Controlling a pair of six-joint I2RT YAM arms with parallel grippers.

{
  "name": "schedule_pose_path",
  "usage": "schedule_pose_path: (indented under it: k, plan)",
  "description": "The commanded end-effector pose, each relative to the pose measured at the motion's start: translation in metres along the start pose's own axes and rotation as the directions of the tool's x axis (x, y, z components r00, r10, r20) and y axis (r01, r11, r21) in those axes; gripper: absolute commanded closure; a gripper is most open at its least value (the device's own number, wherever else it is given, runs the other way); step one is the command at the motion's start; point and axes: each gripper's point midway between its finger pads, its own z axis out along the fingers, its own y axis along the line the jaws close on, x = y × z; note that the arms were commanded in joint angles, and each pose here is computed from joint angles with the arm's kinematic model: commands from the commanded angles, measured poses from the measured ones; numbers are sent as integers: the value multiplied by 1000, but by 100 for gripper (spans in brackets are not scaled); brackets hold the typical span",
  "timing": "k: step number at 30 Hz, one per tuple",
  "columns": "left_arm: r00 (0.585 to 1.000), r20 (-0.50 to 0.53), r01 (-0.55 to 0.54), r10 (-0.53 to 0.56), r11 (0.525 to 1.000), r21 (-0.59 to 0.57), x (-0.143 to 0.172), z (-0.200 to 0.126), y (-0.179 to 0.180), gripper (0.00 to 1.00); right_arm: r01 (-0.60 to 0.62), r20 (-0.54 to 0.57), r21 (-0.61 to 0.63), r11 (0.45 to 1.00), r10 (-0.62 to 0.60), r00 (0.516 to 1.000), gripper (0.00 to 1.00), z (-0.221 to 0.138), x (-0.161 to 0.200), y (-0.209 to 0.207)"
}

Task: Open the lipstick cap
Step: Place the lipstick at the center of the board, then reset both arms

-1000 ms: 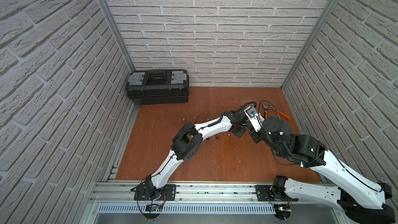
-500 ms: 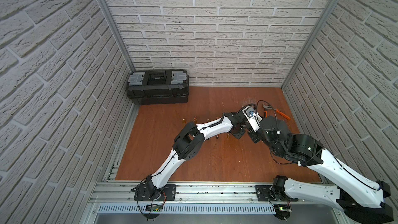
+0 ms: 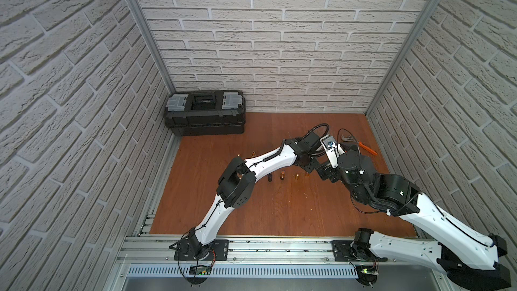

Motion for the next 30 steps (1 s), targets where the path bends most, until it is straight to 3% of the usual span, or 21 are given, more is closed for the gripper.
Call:
schedule_pose_path:
  k: [1,7,12,18,22,23,24,25,30]
  plan:
    - [990,115,76,-82,995,60,-31,-40,9,52,-119,51,156,981,112,992,0,-6,-4,-30]
    - [975,179,124,-132,991,56,-38,-65,31,52,-157,31,266,951,154,988,0,-11,5,-50]
    - [953,207,215,-221,975,53,-30,-86,60,52,-169,43,221,961,163,986,0,-13,5,-47]
    - [892,277,367,-357,930,15,6,-123,115,49,-156,11,231,960,158,987,0,-5,8,-40]
    - [825,346,485,-446,874,-28,36,-154,164,44,-170,23,233,958,169,985,0,4,1,-33]
    - [808,371,507,-458,861,-41,44,-163,176,42,-187,31,236,954,185,982,0,8,0,-34]
    - [795,391,523,-463,851,-56,50,-170,185,31,-206,38,237,949,203,978,0,11,0,-34]
    - [781,415,540,-468,838,-72,57,-179,195,5,-232,49,242,942,227,973,0,14,0,-37]
    - [728,494,622,-475,761,-185,94,-211,243,2,-361,132,248,899,338,932,0,37,18,-53]
